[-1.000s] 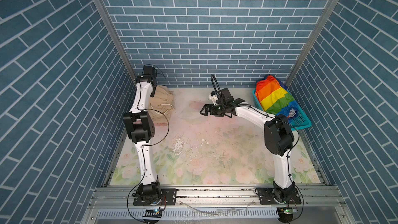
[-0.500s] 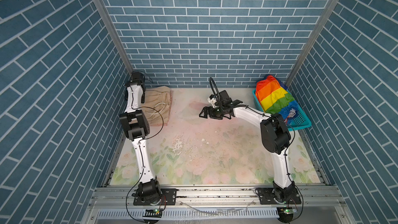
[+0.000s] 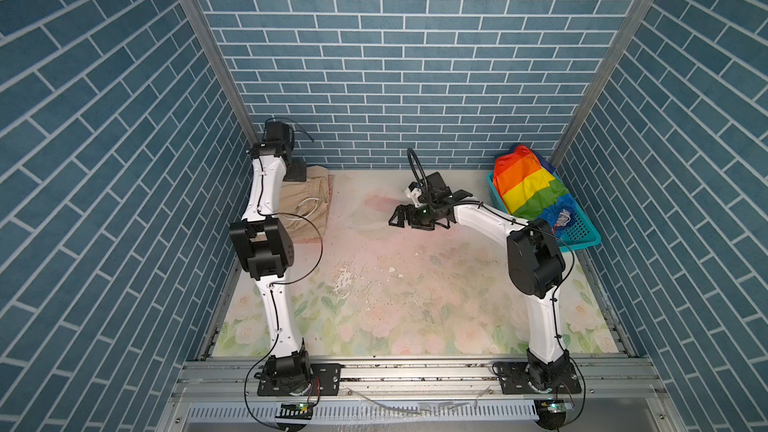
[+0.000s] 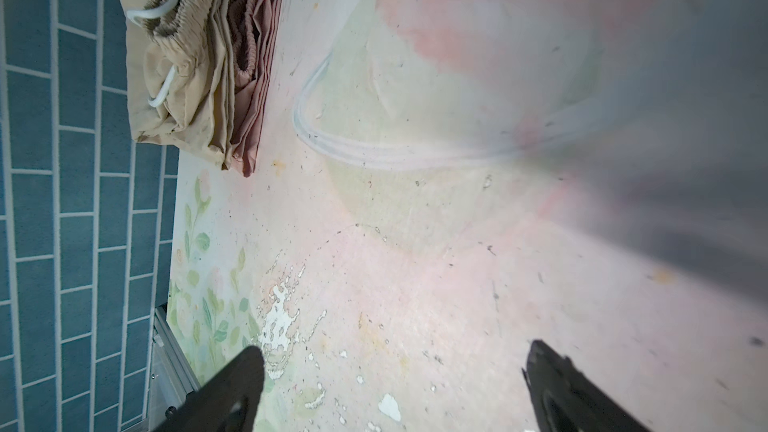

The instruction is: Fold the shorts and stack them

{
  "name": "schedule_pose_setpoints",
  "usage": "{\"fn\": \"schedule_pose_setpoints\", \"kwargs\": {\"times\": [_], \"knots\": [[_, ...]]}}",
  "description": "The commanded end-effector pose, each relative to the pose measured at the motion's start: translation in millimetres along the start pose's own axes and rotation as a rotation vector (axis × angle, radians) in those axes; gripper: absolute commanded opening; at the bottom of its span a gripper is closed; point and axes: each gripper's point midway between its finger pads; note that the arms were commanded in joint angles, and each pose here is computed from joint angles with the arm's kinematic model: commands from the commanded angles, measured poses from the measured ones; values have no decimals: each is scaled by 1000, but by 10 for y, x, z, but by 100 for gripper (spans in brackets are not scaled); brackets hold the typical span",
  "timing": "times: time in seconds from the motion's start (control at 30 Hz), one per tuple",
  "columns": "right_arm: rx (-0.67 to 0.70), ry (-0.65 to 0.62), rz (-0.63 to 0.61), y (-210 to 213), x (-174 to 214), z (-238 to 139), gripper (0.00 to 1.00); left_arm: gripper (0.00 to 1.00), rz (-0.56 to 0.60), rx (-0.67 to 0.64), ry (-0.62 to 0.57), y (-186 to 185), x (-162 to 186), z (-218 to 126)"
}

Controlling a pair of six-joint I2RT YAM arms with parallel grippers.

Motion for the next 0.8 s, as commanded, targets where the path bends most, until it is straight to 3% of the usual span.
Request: {"fn": "schedule_pose_setpoints", "kwargs": {"times": [0.0,0.23,0.33,0.57,0.67,0.77], "knots": [[114,-175,-48,-120,-423,-913,98,100,55,75,-185,-516,-355,-637],[360,-459,199,-1239,-748,-2349,99,100,312,121,-521,-1793,-492,-1937],[472,-508,298,-1792,-724,-2699,98,100,388,201,-630,-2367,-398,-2303],[569,-487,539,-2881,-484,-2792,98,100,644,386,-666,-3878,140,-2437],[609,-446,586,-3188,-356,-2711,98,100,773,362,-650,-4375,386,-2376],[629,-404,614,-3422,-274,-2589,98,100,821,375,-641,-4666,520,-2341]]}}
Point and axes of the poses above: each gripper's point midway between its finger pads, its own z axis out along the fingers, its own y axis along the line the jaws close on, x = y × z, and after that the axes turned 4 degrees about z, right-handed
